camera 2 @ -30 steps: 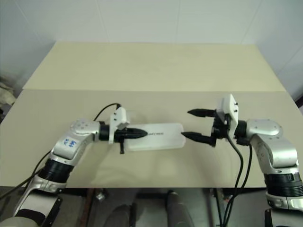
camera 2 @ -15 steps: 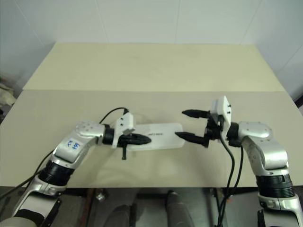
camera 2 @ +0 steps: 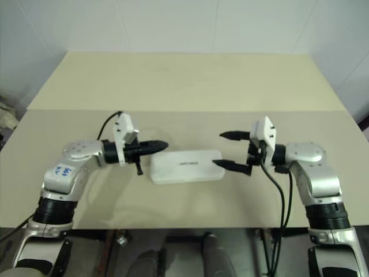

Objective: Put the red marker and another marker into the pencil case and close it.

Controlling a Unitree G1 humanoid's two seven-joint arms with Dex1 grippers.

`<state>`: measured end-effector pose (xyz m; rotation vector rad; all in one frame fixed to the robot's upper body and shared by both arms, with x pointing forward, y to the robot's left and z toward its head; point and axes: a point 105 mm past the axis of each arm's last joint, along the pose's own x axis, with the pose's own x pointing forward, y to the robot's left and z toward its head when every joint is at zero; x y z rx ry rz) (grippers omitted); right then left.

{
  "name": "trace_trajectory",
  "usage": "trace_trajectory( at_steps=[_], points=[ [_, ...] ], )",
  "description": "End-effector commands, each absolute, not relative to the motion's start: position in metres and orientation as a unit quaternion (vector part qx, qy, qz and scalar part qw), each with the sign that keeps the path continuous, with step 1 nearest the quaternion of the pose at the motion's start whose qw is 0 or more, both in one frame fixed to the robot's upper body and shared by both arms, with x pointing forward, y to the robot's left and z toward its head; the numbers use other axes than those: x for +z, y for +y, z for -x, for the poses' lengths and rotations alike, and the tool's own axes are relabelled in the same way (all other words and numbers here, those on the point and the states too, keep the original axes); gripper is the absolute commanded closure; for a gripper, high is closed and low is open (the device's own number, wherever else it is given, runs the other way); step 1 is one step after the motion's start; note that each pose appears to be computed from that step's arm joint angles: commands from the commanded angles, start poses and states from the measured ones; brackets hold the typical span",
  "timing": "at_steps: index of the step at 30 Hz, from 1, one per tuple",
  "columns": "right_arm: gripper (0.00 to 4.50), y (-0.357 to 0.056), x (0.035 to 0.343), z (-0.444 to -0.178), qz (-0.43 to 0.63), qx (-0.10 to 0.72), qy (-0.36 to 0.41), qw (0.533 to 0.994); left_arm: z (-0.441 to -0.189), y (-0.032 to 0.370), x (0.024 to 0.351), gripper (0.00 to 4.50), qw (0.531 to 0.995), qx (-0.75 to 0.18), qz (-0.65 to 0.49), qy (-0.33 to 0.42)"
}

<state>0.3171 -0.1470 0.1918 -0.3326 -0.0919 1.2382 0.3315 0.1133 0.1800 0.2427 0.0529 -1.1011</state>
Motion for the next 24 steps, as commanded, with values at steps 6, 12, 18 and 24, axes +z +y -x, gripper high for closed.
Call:
trace_trajectory(
  at_steps=[6, 12, 18, 24],
  points=[
    [0.00, -0.159, 0.195, -0.328, 0.232, 0.565, -0.073, 0.788, -0.302, 0.176, 0.197, 2.21, 0.850, -0.508, -0.135, -0.033],
    [0.00, -0.172, 0.195, -0.333, 0.235, 0.543, -0.078, 0.802, -0.301, 0.186, 0.193, 0.09, 0.857, -0.497, -0.120, -0.059],
    [0.00, -0.184, 0.193, -0.330, 0.238, 0.523, -0.073, 0.815, -0.310, 0.186, 0.204, 0.04, 0.858, -0.487, -0.130, -0.102],
    [0.00, -0.200, 0.196, -0.327, 0.242, 0.495, -0.067, 0.832, -0.317, 0.183, 0.213, 0.04, 0.845, -0.502, -0.143, -0.117]
  ],
)
